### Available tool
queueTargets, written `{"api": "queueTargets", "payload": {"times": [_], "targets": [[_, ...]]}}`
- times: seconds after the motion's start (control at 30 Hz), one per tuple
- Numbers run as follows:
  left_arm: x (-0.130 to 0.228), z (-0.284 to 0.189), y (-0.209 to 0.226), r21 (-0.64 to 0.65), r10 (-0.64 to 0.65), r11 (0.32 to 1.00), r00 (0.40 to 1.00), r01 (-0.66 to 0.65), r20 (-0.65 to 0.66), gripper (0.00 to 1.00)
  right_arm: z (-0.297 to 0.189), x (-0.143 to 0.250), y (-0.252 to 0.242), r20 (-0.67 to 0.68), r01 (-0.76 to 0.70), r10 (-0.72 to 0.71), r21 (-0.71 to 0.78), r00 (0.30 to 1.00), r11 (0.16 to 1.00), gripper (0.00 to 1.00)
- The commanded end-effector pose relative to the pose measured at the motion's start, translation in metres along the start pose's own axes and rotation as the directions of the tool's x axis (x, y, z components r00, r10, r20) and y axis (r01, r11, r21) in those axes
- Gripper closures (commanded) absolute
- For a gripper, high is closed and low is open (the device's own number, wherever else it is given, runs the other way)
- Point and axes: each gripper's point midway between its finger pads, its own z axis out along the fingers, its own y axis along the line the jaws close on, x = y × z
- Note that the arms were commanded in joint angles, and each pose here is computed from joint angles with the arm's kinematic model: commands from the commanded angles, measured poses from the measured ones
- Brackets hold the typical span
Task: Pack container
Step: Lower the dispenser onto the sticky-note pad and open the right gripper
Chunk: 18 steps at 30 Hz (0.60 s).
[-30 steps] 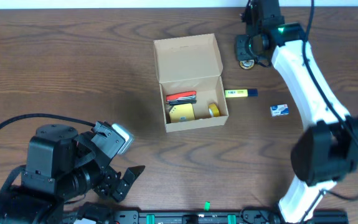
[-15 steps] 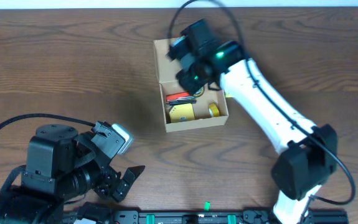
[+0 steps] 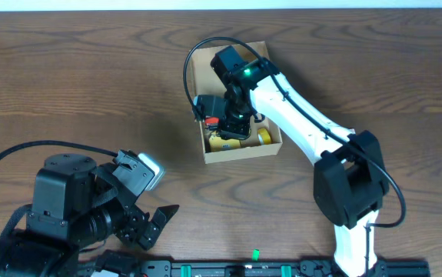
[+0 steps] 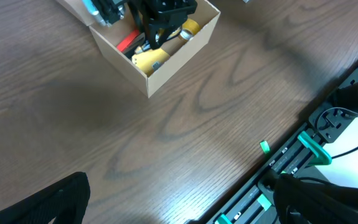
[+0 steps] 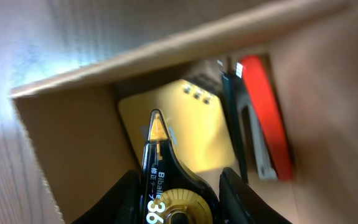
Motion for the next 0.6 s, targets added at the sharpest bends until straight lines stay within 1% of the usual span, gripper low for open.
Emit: {"api": "queueTargets", "payload": {"times": [0.0,0.2,0.33,0.43,0.5,0.53,0.57], "targets": [[-0.004,-0.004,-0.003,0.009,0.01,1.0,1.0,-0.01,0.018,0.05,0.012,-0.004,0.008,0.034,0.076,-0.074,-0.071,0.997,0.995,0.99],[-0.004,-0.004,-0.003,0.009,0.01,1.0,1.0,-0.01,0.017,0.05,0.022,-0.005,0.009,0.044,0.072,-0.068,-0.099,0.997,0.992,0.99],[-0.004,-0.004,-0.003,0.009,0.01,1.0,1.0,-0.01,0.018,0.05,0.023,-0.009,0.006,0.061,0.078,-0.073,-0.087,0.995,0.993,0.99],[-0.004,-0.004,-0.003,0.009,0.01,1.0,1.0,-0.01,0.018,0.05,0.024,-0.009,0.005,0.06,0.078,-0.073,-0.087,0.996,0.993,0.92],[-0.004,-0.004,-0.003,0.009,0.01,1.0,1.0,-0.01,0.018,0.05,0.025,-0.008,0.006,0.056,0.076,-0.071,-0.092,0.996,0.993,0.84],[-0.004,-0.004,-0.003,0.009,0.01,1.0,1.0,-0.01,0.017,0.05,0.025,-0.008,0.007,0.055,0.075,-0.07,-0.093,0.996,0.993,0.78],[-0.004,-0.004,-0.003,0.009,0.01,1.0,1.0,-0.01,0.018,0.05,0.026,-0.007,0.007,0.054,0.074,-0.069,-0.095,0.996,0.993,0.77]]}}
